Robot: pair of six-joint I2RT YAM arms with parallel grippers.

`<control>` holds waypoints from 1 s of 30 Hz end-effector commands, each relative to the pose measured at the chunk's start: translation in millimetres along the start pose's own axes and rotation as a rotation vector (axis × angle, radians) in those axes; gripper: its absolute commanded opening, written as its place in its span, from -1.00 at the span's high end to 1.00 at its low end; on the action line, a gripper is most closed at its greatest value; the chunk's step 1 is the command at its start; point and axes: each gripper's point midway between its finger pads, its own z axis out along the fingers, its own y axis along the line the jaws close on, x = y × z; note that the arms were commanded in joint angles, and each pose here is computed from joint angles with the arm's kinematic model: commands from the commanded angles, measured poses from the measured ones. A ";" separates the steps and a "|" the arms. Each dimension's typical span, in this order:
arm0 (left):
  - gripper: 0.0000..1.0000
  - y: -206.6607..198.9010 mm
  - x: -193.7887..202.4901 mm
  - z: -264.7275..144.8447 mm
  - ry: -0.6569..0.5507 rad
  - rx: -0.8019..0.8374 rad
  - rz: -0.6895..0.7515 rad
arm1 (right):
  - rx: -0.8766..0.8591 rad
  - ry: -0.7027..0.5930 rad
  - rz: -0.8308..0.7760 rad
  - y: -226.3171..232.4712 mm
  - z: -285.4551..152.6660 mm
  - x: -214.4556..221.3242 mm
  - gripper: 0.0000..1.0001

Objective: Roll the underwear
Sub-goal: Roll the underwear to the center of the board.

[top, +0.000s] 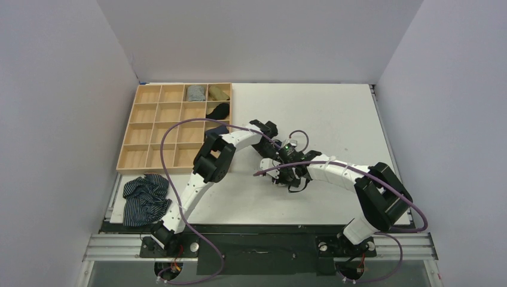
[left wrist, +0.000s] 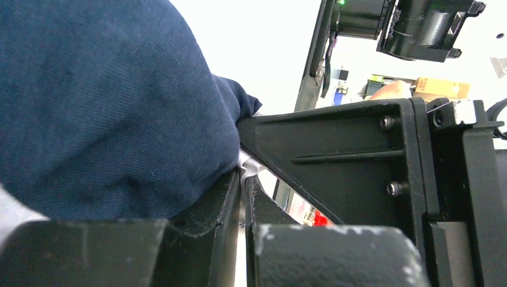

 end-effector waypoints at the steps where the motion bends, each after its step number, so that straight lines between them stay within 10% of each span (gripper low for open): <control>1: 0.93 1.6 -3.0 -3.4 -0.005 0.000 0.039 | 0.009 -0.014 -0.013 -5.3 -4.1 -10.1 1.00; 15: 0.20 -5.6 -16.8 -46.1 -0.088 -0.108 0.141 | -0.059 -0.026 0.010 7.5 -10.3 -3.8 1.00; 30: 0.07 -3.5 -11.3 -98.1 -0.183 -0.205 0.213 | -0.089 -0.065 0.052 4.1 -22.6 -7.6 1.00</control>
